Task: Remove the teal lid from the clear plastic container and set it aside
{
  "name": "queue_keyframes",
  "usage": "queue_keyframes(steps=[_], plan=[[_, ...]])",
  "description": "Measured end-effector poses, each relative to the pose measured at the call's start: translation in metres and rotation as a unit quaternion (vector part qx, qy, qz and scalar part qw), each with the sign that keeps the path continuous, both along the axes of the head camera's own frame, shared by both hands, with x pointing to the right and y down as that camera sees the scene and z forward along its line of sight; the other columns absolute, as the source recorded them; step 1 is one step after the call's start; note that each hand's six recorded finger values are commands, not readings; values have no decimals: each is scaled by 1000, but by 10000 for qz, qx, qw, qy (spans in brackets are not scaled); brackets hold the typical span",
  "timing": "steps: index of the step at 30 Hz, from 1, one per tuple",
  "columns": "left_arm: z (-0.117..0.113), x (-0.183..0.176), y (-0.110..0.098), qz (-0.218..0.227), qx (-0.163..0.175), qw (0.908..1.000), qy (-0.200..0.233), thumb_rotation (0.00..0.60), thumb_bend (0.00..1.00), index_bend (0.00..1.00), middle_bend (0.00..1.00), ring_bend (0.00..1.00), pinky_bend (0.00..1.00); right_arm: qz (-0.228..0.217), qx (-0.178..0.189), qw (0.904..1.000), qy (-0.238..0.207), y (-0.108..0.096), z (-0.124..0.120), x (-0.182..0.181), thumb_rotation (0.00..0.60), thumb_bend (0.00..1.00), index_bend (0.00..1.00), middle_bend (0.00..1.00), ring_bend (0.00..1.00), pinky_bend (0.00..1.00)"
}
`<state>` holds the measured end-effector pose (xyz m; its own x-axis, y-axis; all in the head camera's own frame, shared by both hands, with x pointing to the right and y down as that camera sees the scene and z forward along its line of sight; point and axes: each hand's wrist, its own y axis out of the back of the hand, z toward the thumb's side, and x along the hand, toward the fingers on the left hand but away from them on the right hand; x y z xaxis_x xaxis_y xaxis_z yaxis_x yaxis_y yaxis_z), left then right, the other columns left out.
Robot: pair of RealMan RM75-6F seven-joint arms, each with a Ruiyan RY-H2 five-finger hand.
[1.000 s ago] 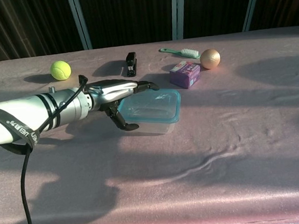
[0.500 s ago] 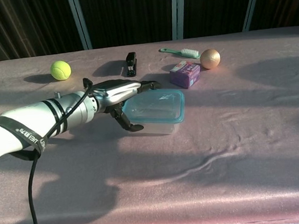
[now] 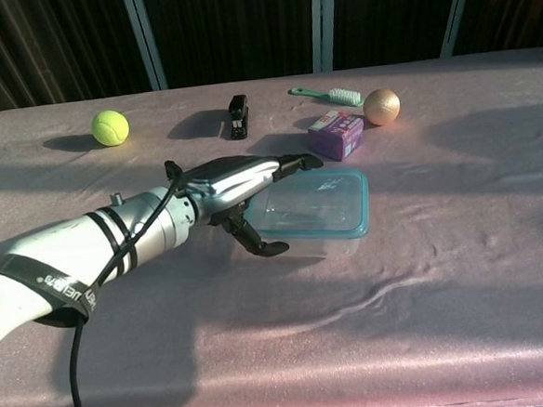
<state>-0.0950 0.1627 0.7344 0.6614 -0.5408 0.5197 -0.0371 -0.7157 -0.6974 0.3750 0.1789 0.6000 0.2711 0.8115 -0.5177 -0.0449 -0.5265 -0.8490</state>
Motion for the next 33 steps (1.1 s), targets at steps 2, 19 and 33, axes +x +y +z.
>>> queue_keyframes(steps=[2, 19, 33], plan=[[-1, 4, 6, 36, -10, 10000, 44, 600, 295, 0, 545, 500, 497, -72, -79, 9998, -153, -5, 10, -8, 600, 242, 252, 26, 0, 0], [-1, 23, 16, 187, 98, 9997, 127, 600, 295, 0, 552, 500, 503, -854, -1099, 9679, -2093, 7, 68, -109, 600, 328, 459, 169, 0, 0], [-2, 22, 19, 210, 62, 9997, 50, 600, 293, 0, 551, 500, 503, -1315, -945, 9671, -1964, 11, 81, -144, 600, 388, 558, 215, 22, 3]])
